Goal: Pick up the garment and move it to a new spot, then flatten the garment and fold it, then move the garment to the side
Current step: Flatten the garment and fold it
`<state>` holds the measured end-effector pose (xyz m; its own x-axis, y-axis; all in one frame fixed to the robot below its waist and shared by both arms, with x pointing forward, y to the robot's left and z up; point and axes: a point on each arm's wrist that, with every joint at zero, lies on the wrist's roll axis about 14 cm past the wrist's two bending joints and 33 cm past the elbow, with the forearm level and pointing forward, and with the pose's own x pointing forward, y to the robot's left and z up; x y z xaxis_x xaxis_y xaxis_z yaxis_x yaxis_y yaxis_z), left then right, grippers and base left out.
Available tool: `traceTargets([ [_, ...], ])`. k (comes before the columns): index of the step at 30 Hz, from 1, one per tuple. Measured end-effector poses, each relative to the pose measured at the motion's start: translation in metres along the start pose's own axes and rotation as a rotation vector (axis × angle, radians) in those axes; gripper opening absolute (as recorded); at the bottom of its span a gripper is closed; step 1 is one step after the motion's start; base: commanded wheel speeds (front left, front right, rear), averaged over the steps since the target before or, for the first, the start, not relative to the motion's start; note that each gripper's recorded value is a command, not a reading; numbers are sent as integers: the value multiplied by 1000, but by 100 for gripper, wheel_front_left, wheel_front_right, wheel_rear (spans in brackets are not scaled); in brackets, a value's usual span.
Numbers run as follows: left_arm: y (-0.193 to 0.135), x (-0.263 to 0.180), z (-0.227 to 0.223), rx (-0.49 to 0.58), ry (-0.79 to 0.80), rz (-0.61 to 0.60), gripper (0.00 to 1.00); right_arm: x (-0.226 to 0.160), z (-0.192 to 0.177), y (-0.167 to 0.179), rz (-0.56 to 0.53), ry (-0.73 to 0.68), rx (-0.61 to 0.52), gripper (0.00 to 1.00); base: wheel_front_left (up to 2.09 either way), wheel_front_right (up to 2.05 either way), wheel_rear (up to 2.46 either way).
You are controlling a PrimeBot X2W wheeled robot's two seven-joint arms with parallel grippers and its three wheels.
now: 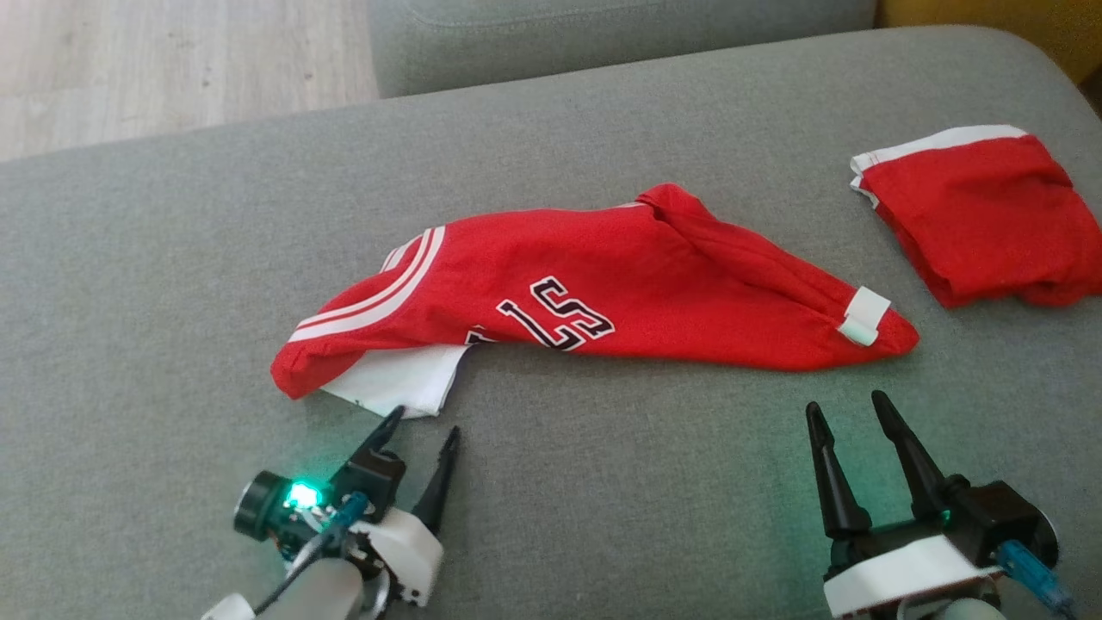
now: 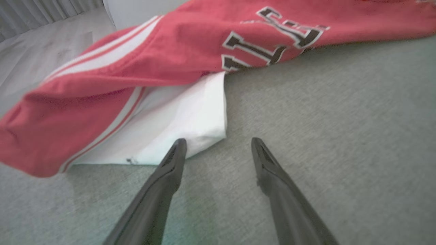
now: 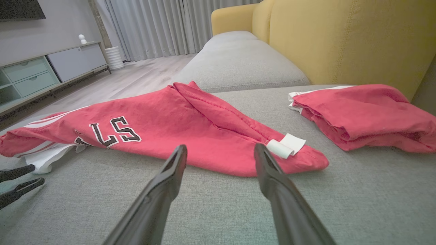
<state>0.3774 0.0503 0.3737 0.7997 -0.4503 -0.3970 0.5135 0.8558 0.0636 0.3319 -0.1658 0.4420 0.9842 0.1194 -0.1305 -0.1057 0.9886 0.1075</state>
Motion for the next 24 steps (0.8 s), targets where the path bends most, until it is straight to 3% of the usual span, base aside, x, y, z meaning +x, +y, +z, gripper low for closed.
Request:
traceTargets([
  [6, 9, 11, -8, 16, 37, -2, 100, 3, -2, -4, -10, 7, 0, 100, 0, 0, 0],
  [7, 10, 13, -7, 18, 38, -4, 86, 4, -1, -4, -10, 5, -1, 100, 0, 0, 0],
  [8, 11, 14, -6, 19, 37, -3, 43, 5, 0, -4, -10, 4, -2, 100, 0, 0, 0],
  [9, 11, 16, -4, 20, 36, -4, 9, 6, 0, -4, -10, 4, -2, 100, 0, 0, 0],
  [10, 11, 17, -3, 19, 33, -10, 0, 6, -1, -4, -9, 6, -2, 100, 0, 0, 0],
  [16, 10, 15, 9, 21, -5, -16, 0, 8, 2, -4, -3, -4, -7, 100, 0, 0, 0],
  [20, 18, 10, 64, 14, -188, -2, 0, 8, 6, -3, 1, -16, -9, 100, 0, 0, 0],
  [24, 47, -14, 126, -23, -403, 64, 0, 11, 9, -1, 12, -27, -12, 100, 0, 0, 0],
])
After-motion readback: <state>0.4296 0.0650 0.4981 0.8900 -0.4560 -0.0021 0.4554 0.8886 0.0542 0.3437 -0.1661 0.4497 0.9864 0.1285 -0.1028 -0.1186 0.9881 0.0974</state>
